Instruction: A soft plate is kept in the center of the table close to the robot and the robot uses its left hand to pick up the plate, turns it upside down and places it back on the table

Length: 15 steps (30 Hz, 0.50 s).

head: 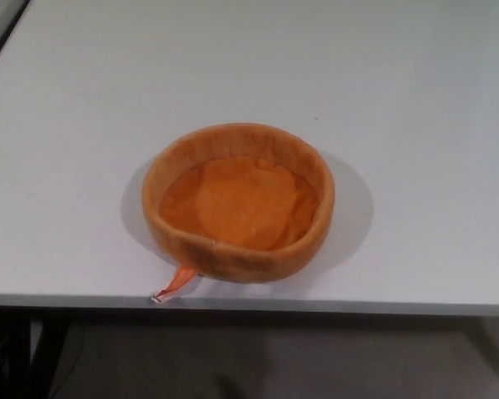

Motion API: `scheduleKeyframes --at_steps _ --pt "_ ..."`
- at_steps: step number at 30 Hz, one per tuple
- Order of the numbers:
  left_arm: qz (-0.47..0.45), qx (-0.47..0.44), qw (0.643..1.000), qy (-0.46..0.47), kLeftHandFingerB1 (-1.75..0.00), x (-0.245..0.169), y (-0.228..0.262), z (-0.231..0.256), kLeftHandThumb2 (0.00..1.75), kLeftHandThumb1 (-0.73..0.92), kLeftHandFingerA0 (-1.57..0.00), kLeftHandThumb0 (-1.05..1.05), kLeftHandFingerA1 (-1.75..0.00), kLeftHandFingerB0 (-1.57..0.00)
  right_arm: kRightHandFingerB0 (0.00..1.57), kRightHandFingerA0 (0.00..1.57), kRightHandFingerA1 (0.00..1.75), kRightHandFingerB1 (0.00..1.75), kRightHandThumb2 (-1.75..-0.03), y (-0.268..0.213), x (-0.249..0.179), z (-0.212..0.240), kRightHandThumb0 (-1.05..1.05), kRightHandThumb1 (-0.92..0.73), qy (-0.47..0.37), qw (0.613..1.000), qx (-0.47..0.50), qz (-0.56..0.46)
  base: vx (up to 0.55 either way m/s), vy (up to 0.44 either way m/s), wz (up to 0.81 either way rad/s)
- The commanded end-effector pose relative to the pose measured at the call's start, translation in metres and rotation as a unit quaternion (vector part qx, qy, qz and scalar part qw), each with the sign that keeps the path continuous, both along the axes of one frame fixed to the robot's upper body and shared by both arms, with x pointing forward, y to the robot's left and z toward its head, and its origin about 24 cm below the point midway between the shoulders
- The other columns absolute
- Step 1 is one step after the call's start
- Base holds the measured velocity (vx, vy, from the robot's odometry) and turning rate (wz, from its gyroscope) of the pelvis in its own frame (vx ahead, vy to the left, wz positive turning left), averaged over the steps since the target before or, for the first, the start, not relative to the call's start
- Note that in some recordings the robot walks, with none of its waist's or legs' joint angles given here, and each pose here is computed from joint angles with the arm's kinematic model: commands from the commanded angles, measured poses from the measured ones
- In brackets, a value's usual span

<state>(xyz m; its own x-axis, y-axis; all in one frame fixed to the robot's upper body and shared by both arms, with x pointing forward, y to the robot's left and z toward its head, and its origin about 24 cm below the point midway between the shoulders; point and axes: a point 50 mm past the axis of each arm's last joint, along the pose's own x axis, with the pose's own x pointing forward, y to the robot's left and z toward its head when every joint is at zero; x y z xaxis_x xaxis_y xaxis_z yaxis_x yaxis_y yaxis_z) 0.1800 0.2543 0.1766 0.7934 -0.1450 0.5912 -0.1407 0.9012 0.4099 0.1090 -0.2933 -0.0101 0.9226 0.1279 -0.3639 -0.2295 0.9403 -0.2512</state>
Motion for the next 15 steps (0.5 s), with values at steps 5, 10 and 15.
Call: scheduleKeyframes --at_steps 5,10,15 --pt "0.013 0.106 0.994 -0.036 -0.32 0.041 -0.023 0.03 0.66 0.83 -0.22 -1.0 -0.45 -0.22 0.31 0.4 0.41 0.32 -0.68 0.0 0.001 0.0 -0.79 -0.9 -0.006 1.0 -0.003 0.003 0.0 0.0 0.0" --pt "0.006 0.167 0.985 -0.036 -0.32 0.061 -0.045 0.043 0.67 0.88 -0.18 -0.98 -0.45 -0.15 0.31 0.41 0.41 0.32 -0.68 -0.001 0.002 0.001 -0.8 -0.9 -0.004 1.0 -0.007 0.002 0.0 0.0 0.0" --pt "0.005 0.24 0.97 -0.045 -0.31 0.078 -0.069 0.052 0.68 0.91 -0.21 -0.94 -0.4 -0.17 0.31 0.39 0.41 0.32 -0.68 -0.001 0.002 0.002 -0.8 -0.89 -0.006 1.0 -0.004 0.005 0.0 0.0 0.0"
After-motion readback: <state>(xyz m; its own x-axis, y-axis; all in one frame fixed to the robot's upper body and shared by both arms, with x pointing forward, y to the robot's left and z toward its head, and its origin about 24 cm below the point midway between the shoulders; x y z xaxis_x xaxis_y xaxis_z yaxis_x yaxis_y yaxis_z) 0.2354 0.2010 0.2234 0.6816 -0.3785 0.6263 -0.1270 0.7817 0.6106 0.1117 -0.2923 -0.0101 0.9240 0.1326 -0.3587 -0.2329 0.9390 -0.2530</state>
